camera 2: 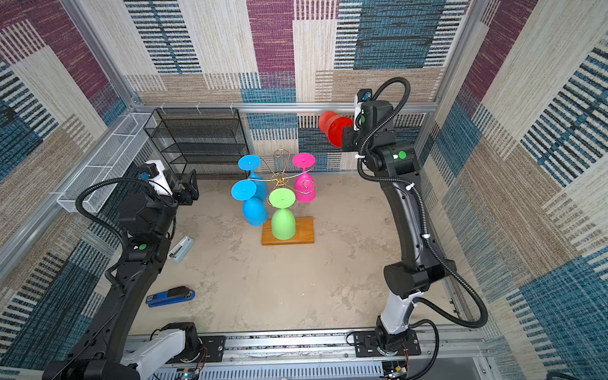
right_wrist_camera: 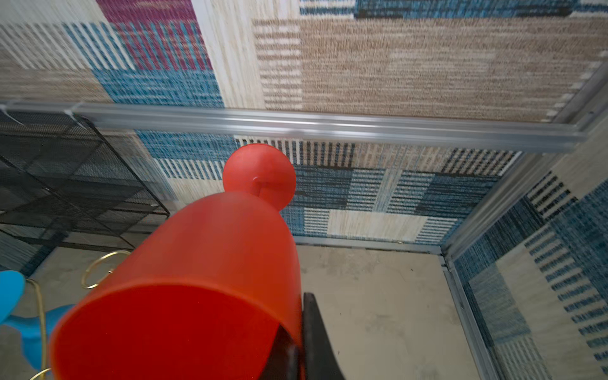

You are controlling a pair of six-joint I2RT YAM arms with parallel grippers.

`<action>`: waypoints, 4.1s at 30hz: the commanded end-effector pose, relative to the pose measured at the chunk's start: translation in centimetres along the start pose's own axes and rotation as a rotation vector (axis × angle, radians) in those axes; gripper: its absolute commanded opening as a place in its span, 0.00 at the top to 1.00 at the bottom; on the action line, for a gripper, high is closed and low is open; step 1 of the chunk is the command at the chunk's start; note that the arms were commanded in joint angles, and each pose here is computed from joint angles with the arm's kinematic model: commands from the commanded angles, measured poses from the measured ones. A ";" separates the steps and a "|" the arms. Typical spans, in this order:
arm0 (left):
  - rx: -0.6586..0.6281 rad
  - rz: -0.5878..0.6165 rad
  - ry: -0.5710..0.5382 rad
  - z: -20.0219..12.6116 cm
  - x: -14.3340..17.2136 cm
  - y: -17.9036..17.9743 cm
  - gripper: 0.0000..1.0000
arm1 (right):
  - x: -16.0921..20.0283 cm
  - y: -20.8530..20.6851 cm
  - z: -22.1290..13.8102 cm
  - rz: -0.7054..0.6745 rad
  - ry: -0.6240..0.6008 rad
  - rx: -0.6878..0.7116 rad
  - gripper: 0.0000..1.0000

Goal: Take the wine glass off the wine glass rack
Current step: Place the wine glass at the top-right of the table, then pick up the wine glass from the wine glass rack.

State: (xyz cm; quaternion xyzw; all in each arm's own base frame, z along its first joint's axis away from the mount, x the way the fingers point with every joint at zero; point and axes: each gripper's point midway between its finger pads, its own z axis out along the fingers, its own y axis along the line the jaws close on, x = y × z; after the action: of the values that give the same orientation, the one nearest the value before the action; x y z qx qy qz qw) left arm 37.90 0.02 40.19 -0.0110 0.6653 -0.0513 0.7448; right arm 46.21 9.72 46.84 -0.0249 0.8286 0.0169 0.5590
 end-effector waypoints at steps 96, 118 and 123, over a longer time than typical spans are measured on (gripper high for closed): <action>-0.062 -0.081 -0.052 -2.3 0.7 2.9 0.17 | 6.0 8.7 2.7 0.256 0.089 -0.802 0.30; -0.051 -0.094 -0.060 -2.4 0.7 2.9 0.17 | 7.1 12.4 6.0 0.255 0.164 -0.891 0.38; -0.051 -0.095 -0.060 -2.4 0.8 2.9 0.17 | 7.5 13.1 6.5 0.242 0.186 -0.887 0.41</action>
State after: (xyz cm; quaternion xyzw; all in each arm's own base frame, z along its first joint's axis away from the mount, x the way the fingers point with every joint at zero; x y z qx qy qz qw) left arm 36.09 3.04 37.80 -0.0660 0.6600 -0.0667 0.7454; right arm 48.54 22.82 37.61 -0.1638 0.7819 0.4368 0.4136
